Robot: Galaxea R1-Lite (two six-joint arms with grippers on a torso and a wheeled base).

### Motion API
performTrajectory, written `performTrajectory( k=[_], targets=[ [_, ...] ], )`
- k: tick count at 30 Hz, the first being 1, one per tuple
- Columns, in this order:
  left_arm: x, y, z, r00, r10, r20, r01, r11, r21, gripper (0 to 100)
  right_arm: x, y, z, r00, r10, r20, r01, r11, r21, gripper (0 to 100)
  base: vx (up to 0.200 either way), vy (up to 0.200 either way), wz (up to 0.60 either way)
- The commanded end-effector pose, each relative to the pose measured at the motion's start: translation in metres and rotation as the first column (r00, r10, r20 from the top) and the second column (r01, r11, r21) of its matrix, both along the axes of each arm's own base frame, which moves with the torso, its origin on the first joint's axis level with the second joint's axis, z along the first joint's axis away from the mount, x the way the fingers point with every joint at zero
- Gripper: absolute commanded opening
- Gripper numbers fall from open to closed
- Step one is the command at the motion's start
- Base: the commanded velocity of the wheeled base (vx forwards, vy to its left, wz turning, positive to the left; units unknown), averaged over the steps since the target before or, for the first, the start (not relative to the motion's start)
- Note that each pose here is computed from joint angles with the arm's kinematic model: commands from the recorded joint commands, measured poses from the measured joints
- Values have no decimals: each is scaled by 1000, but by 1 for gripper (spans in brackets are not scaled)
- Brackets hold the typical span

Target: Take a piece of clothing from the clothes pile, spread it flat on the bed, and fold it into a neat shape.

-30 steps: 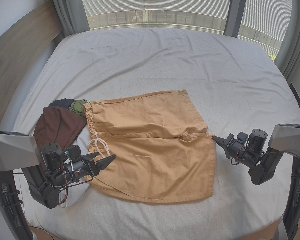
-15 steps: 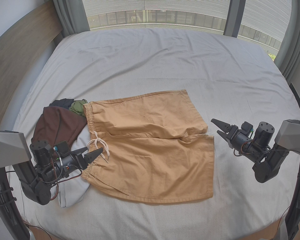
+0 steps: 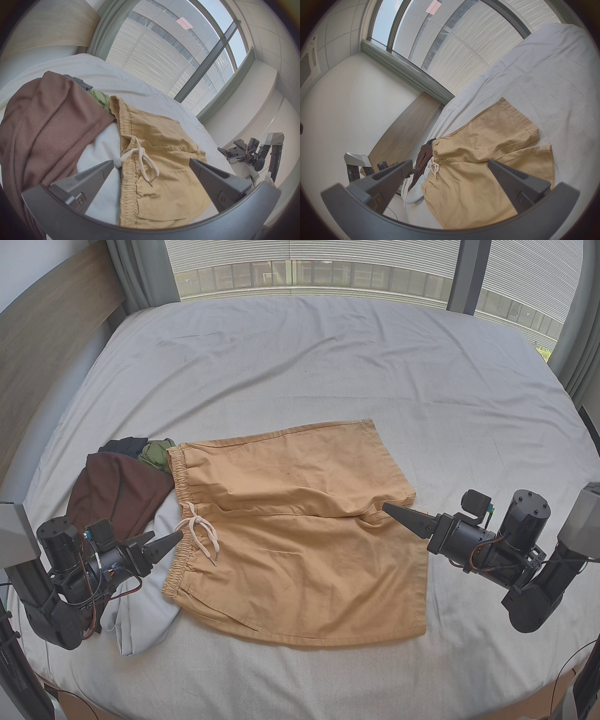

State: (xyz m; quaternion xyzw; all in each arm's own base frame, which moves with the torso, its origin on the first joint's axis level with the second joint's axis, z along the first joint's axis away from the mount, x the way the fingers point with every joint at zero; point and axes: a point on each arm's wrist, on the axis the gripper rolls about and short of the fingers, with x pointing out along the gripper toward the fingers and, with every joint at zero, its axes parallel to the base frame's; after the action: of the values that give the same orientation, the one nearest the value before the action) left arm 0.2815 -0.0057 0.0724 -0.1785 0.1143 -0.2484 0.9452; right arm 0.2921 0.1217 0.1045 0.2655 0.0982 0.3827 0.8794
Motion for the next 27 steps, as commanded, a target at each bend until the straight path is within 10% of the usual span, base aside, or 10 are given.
performTrajectory(
  k=[1, 27],
  targets=[
    [-8, 1, -4, 999, -2, -33, 2, 1000, -2, 100, -5, 4, 1, 1000, 17, 1, -17, 1000, -1, 100, 0, 0, 0],
    [-28, -2, -67, 954, -45, -296, 58, 998, 36, 100, 0, 4, -14, 999, 13, -33, -14, 1000, -28, 100, 0, 0, 0]
  ],
)
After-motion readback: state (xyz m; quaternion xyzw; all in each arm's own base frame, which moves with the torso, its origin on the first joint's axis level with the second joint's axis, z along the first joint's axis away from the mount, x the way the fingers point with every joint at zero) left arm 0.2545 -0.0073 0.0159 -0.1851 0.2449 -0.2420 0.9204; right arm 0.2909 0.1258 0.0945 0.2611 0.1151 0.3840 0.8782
